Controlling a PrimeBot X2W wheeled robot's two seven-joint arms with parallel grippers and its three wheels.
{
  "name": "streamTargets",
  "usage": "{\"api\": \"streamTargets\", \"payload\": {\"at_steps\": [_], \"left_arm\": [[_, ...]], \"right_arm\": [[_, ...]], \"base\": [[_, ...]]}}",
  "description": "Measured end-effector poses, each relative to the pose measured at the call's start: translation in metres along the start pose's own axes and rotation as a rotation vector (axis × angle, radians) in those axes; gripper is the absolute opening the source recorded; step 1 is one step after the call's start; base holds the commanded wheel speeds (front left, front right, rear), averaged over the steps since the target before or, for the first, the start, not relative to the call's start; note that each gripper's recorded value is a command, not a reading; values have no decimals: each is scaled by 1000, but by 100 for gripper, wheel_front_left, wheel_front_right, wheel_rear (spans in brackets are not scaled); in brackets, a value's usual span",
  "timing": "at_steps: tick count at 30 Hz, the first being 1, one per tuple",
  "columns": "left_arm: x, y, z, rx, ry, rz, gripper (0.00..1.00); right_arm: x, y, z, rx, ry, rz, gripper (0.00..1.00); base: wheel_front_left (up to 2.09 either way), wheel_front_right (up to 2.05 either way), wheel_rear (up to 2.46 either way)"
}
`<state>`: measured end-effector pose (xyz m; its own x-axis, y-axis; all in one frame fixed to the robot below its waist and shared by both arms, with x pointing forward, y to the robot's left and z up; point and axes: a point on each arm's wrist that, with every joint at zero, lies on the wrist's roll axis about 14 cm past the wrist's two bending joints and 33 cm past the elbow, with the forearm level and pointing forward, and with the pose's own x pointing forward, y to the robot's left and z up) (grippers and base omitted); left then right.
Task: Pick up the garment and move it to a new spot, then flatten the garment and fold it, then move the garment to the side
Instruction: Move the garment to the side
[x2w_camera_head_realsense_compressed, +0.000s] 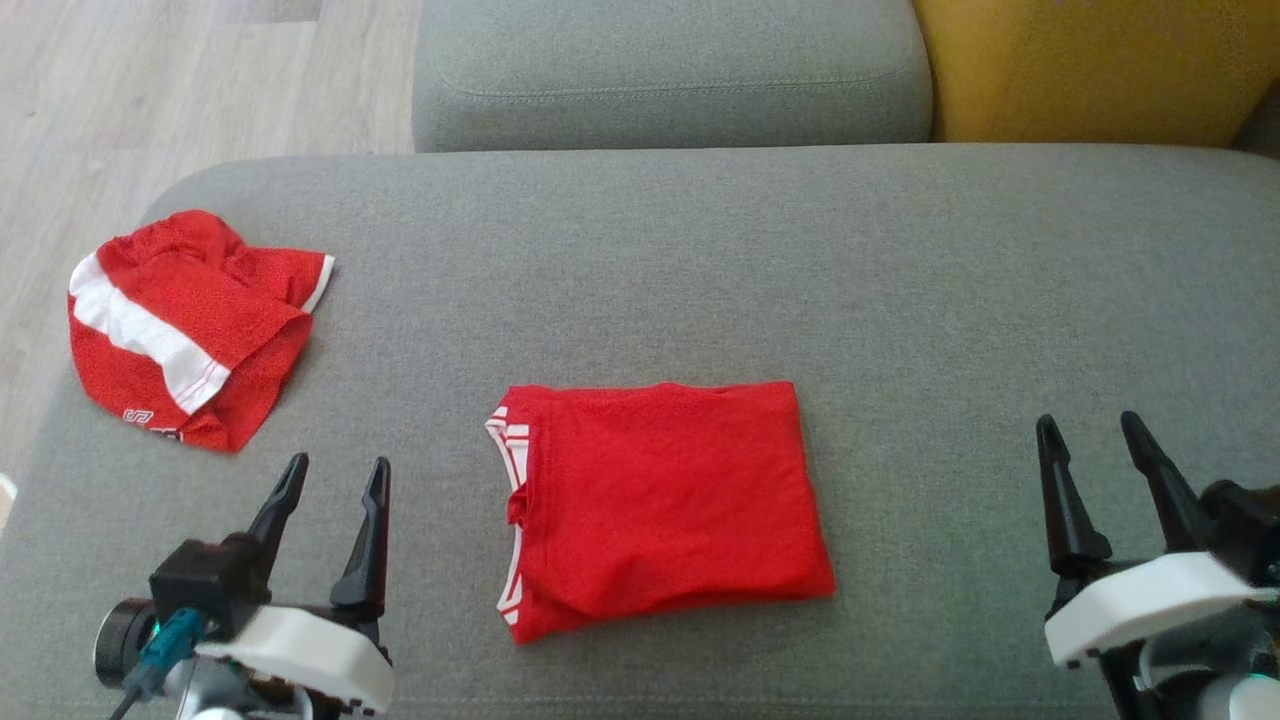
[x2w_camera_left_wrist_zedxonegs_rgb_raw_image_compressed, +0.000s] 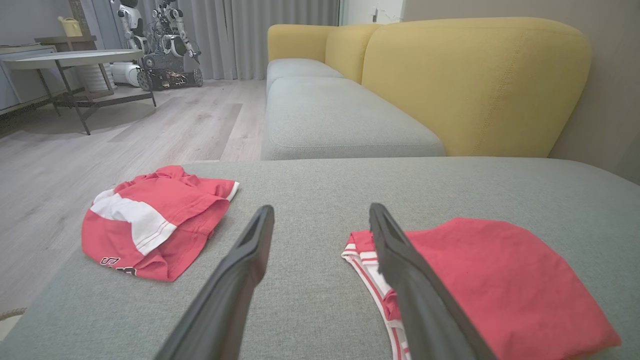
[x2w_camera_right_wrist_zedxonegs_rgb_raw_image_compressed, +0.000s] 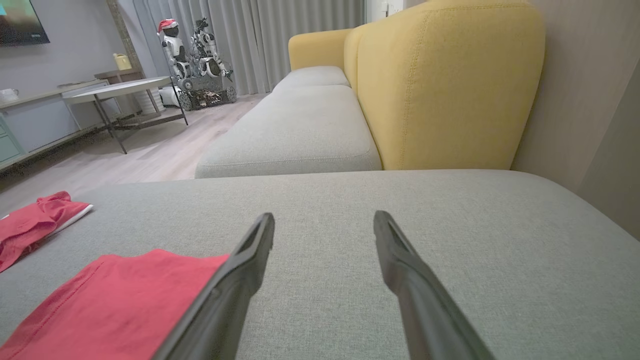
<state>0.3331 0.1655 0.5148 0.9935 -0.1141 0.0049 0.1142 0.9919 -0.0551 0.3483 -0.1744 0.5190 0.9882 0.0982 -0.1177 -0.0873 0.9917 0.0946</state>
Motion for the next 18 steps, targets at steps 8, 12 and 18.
{"api": "streamTargets", "payload": {"at_steps": [8,12,18], "left_arm": [[0,1,0,0,-6,3,100],[0,1,0,-8,-3,5,100],[3,4,5,-5,-20,13,100]], "right_arm": [[1,1,2,21,-22,4,100],[2,1,1,21,-21,5,100],[6,6,-6,23,4,22,100]], "base": [[0,0,0],[0,0,0],[0,0,0]]}}
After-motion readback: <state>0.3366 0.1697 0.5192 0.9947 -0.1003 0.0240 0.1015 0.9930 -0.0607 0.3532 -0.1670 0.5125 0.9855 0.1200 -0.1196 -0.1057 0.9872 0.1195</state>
